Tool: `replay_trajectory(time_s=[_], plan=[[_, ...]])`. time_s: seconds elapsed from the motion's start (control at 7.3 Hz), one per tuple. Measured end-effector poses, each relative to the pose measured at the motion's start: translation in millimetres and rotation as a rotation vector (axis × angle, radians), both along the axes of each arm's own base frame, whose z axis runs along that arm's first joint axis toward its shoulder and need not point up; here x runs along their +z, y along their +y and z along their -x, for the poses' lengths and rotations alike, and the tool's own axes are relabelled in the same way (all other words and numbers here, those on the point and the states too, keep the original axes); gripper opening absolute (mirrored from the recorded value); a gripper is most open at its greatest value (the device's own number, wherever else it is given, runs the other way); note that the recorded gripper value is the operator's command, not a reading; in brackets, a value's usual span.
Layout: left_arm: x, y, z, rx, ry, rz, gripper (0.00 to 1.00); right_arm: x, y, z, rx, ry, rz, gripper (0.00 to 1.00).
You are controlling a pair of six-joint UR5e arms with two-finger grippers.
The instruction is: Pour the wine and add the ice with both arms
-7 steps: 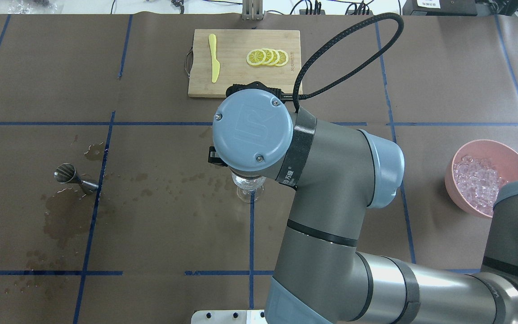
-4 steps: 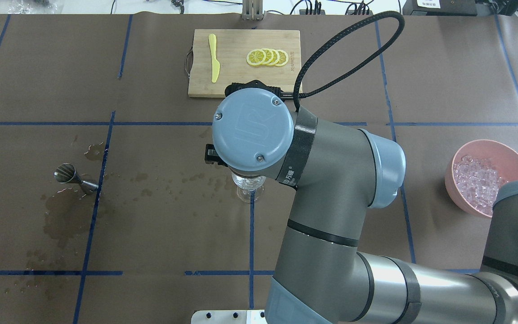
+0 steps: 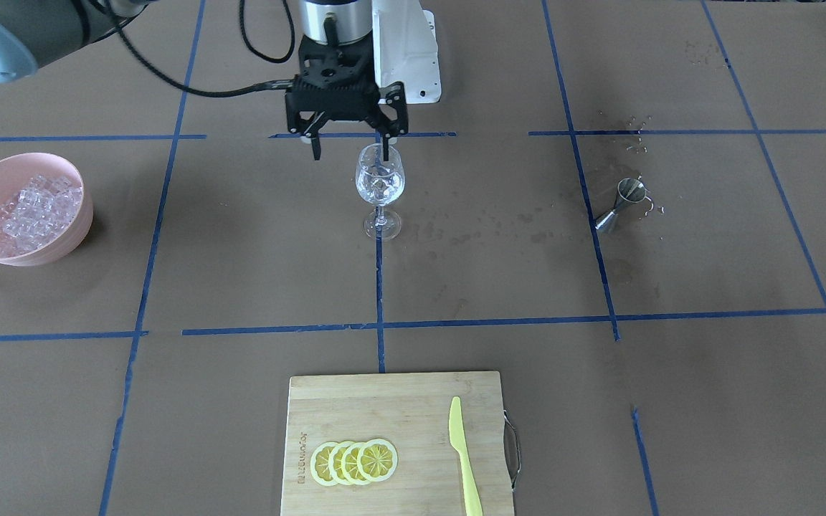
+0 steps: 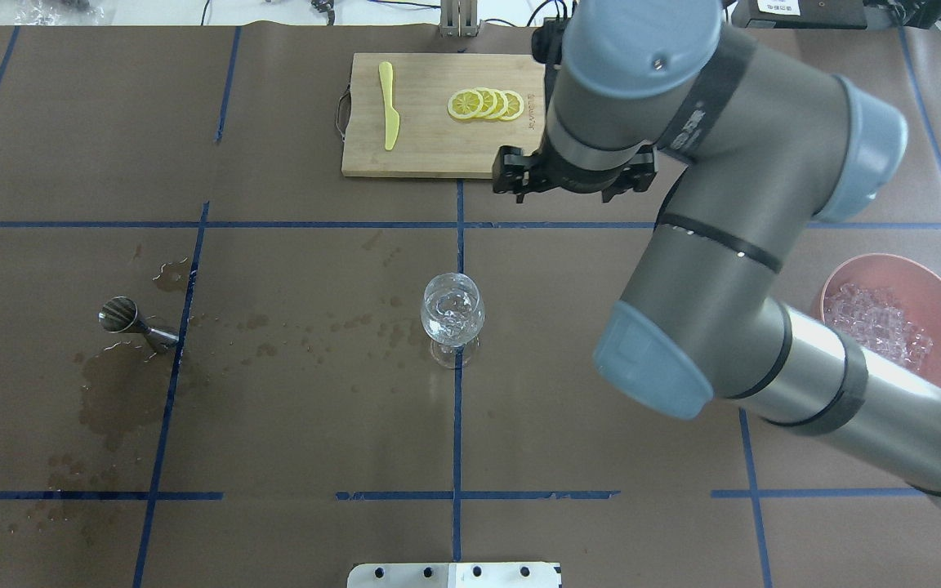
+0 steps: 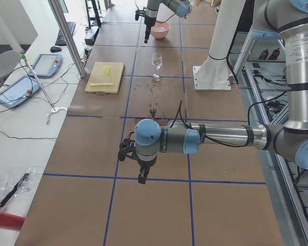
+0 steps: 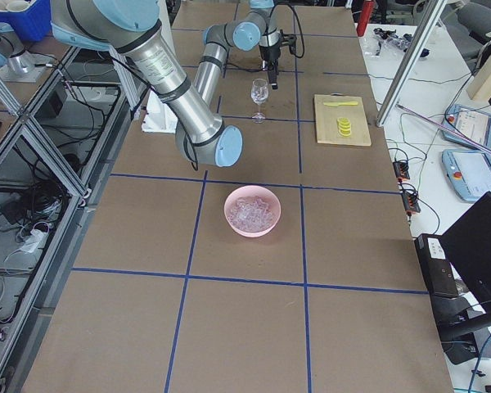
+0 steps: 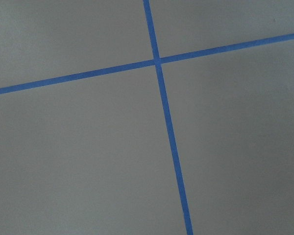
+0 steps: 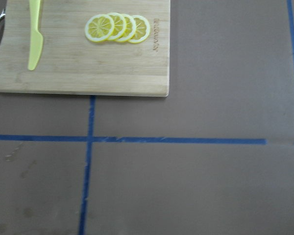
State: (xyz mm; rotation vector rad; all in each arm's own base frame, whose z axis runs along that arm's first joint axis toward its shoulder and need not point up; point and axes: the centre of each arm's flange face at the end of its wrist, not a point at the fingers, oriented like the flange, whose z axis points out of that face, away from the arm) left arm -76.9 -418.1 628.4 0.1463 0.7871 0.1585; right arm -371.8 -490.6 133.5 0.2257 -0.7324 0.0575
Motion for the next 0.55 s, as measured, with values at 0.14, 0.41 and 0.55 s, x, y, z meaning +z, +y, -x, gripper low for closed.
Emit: replay_trajectory(time_s=[0.14, 0.41, 0.55], plan=[[-0.5, -0.2, 0.0, 0.000, 0.000, -0.002, 1.00, 39.3, -26.2, -48.5, -0.056, 0.034, -0.030, 1.00], [-1.6, -0.6, 0.0, 0.000, 0.000, -0.010, 1.00, 143.3, -47.2, -141.0, -0.163, 0.047, -0.094, 1.00], [-2.9, -1.2, -0.3, 0.001, -0.001, -0.027, 1.00, 210.9, -42.1, -186.9, -0.193, 0.052, -0.111, 1.00]])
